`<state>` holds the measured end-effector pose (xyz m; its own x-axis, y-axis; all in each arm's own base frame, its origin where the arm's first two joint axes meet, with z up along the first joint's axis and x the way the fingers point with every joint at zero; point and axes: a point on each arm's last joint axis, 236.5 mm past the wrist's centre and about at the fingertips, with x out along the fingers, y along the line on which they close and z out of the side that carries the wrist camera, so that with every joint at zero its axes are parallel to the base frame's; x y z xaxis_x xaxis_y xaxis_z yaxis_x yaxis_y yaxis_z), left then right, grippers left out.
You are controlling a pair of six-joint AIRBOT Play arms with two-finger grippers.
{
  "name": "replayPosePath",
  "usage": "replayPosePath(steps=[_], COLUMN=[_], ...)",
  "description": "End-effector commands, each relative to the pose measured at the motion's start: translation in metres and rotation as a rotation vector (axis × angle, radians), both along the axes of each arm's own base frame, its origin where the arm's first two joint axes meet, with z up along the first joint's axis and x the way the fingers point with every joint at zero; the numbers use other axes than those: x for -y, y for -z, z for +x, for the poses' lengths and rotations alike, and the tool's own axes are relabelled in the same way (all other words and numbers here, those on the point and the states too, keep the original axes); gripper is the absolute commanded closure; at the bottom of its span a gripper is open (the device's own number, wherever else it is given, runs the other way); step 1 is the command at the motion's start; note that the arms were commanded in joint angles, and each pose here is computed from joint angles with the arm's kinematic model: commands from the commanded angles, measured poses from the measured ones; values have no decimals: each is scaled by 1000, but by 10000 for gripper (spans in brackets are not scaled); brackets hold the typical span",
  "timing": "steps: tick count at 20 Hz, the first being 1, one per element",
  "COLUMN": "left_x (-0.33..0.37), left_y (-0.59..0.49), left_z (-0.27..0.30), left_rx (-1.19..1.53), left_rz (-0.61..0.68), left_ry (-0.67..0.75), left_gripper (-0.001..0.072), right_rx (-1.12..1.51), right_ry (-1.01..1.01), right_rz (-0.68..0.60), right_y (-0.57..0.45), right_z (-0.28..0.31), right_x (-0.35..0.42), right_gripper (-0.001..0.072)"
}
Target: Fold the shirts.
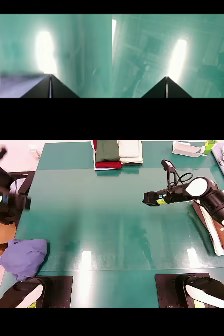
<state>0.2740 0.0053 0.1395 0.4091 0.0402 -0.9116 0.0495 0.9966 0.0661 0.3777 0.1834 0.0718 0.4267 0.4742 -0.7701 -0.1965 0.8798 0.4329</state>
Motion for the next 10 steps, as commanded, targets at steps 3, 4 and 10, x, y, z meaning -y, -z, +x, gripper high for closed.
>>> replayPosePath(steps=[3, 4, 10], left_x=[-44, -47, -50], left_y=[128, 146, 196], left_z=[-85, -88, -108], left_rx=[-342, -349, -397], left_rz=[37, 43, 51], left_ry=[-161, -167, -222], left_gripper=[107, 107, 109], right_rx=[-3, -5, -8], right_ry=[-2, -3, -4], right_rz=[-1, -1, -2], right_y=[0, 1, 1], right_z=[-1, -1, -2], right_x=[0, 0, 0], right_gripper=[691, 691, 691])
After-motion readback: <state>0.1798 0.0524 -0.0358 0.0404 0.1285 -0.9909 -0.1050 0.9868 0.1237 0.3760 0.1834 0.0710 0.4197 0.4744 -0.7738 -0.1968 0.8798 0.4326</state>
